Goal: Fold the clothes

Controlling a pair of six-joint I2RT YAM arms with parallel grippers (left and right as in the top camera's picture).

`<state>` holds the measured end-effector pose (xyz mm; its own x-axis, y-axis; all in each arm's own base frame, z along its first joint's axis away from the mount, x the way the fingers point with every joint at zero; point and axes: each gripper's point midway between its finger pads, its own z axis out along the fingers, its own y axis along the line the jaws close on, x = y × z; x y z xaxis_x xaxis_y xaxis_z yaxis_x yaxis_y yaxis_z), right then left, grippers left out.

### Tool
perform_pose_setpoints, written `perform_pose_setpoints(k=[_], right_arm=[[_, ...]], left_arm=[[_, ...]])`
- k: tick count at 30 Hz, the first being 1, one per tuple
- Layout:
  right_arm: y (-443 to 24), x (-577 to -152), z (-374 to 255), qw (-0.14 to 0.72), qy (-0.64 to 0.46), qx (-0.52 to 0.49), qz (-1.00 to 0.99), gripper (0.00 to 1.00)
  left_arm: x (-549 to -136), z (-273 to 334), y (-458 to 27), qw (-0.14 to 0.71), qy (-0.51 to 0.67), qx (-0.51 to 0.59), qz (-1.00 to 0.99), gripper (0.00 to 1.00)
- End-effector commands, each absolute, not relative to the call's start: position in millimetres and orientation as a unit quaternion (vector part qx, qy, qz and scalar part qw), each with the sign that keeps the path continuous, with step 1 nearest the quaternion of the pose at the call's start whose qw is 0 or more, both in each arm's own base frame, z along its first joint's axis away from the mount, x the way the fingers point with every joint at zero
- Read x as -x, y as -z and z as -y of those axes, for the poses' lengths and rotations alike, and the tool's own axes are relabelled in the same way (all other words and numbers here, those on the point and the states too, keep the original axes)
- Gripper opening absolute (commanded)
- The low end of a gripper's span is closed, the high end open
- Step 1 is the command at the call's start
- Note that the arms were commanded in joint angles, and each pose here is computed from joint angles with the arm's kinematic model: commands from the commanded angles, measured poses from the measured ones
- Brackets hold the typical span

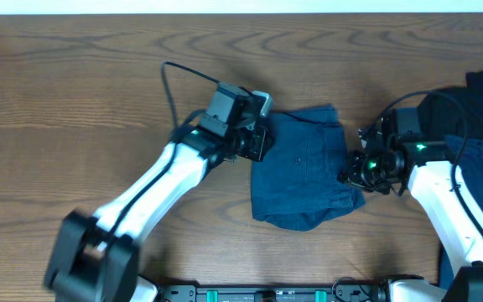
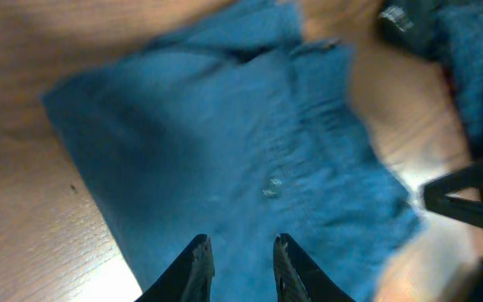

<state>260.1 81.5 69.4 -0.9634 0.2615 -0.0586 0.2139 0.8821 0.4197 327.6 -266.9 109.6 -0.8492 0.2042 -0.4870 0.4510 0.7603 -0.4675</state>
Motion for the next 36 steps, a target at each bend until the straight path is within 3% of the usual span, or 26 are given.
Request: perform_pose_setpoints(k=[1,8,14,23,26,29,32,36], right_arm=[[-48,-251,-80,0.039,-0.203,-0.140,-0.968,0.07],[8,-219,-67,-0.006,-0.162,-0.192,-0.968,0.01],[27,-208,-27,-0.009,-0.054,-0.250,-0.967,0.01],[-23,-248,-42,0.036,-0.111,-0.147,-0.982,0.03],[-66,-278,-69,0.089,-0.195,-0.089,-0.973,0.11],[-101,-309,-90,0.156,-0.262,-0.057,-0.951,0.12],[-108,-329,-101,0.192,-0.281,-0.053,-0.939,0.06],[-91,-333,-126,0.170,-0.308,-0.039,-0.935,0.04]], left_arm=[[-327,272,-67,0.168,0.291,-0.190,-0.922,0.27],[-322,253,4,0.095,0.253,-0.160,-0.949,0.22],[-341,216,-3,0.105,0.229,-0.114,-0.961,0.21],[-339,172,-75,0.144,0.230,-0.079,-0.959,0.22],[-326,189,-110,0.159,0.277,-0.102,-0.942,0.26],[-306,218,-138,0.162,0.330,-0.140,-0.919,0.27],[-287,240,-136,0.144,0.336,-0.169,-0.915,0.27],[-255,262,-112,0.096,0.333,-0.201,-0.916,0.19]])
